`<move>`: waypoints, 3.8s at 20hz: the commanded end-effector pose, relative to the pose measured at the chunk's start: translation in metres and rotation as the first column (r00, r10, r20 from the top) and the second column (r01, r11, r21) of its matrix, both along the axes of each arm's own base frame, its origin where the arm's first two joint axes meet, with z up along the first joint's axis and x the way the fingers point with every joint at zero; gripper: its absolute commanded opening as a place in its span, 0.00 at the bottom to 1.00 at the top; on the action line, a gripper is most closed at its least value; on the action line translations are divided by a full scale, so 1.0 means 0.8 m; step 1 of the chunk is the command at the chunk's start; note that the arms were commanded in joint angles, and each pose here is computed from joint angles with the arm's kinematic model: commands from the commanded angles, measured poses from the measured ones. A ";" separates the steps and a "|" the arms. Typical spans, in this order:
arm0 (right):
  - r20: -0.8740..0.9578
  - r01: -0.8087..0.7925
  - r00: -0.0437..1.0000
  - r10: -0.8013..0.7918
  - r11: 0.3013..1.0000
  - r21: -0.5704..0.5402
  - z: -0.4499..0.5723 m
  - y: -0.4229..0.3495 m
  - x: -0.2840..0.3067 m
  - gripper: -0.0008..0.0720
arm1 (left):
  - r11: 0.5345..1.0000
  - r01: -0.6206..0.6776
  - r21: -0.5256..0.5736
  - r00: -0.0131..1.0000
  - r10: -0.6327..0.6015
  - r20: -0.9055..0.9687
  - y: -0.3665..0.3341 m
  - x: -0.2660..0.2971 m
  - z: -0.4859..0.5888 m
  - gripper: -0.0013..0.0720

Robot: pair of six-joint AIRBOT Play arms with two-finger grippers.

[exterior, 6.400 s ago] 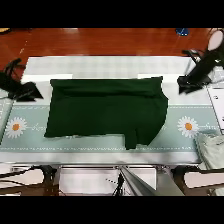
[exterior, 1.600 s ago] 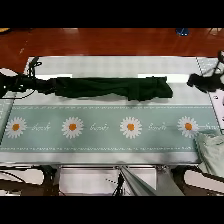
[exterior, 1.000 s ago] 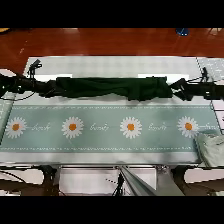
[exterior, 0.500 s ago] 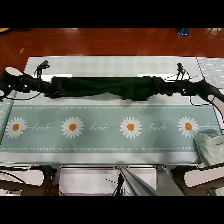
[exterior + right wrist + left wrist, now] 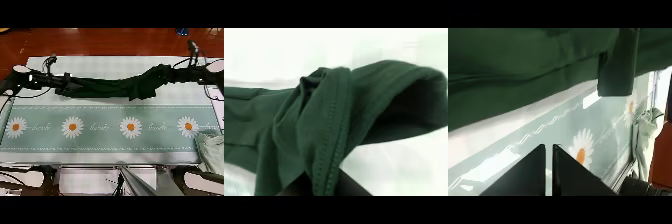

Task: Fold the shirts.

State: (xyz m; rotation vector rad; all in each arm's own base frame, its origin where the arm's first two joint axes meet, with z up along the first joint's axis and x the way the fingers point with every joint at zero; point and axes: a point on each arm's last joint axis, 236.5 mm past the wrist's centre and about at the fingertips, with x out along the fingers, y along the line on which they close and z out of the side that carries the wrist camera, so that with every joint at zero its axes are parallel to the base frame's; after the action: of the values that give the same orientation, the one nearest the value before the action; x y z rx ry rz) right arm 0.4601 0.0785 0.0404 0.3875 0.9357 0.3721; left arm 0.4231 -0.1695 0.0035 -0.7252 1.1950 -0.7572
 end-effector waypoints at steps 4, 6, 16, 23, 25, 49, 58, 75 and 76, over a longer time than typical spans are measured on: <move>0.052 -0.026 0.998 0.032 0.993 -0.112 0.087 -0.011 -0.065 0.04 | 0.999 0.052 0.012 0.995 -0.053 0.081 -0.107 -0.005 0.003 0.05; 0.051 -0.023 0.998 0.030 0.991 -0.134 0.102 -0.015 -0.084 0.04 | 0.994 0.109 0.016 0.990 -0.110 0.086 -0.142 -0.024 0.002 0.05; -0.007 -0.052 0.999 0.051 0.988 -0.147 0.141 -0.008 -0.166 0.04 | 0.974 0.228 -0.005 0.969 -0.227 0.102 -0.273 -0.095 -0.007 0.05; 0.057 -0.002 0.998 0.015 0.975 -0.224 0.170 -0.027 -0.194 0.04 | 0.938 0.341 -0.066 0.940 -0.340 0.021 -0.352 -0.180 -0.027 0.05; 0.057 0.000 0.998 0.013 0.976 -0.219 0.171 -0.026 -0.195 0.04 | 0.938 0.329 -0.111 0.943 -0.333 -0.018 -0.376 -0.198 -0.030 0.05; 0.245 -0.164 0.951 0.191 0.978 -0.125 0.104 0.193 -0.059 0.04 | 0.992 -0.086 -0.091 0.873 0.119 0.473 -0.015 -0.013 0.243 0.05; 0.236 -0.169 0.961 0.141 0.980 0.105 -0.008 0.372 -0.048 0.66 | 0.997 0.028 -0.065 0.874 0.007 0.486 -0.012 -0.068 0.266 0.05; -0.372 0.190 0.914 -0.163 0.981 0.037 -0.113 0.028 -0.118 0.82 | 0.898 -0.090 0.431 0.933 -0.075 0.352 0.092 -0.057 0.143 0.39; -0.391 0.211 0.905 -0.169 0.975 0.068 -0.127 0.037 -0.118 0.82 | 0.899 -0.087 0.430 0.935 -0.075 0.347 0.091 -0.059 0.143 0.39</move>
State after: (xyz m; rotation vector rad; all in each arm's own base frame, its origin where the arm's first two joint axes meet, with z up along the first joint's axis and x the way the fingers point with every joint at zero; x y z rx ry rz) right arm 0.3624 0.0917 -0.0423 0.3952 1.2795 0.1795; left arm 0.3775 -0.1064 0.1256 -0.2209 0.9464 -0.5961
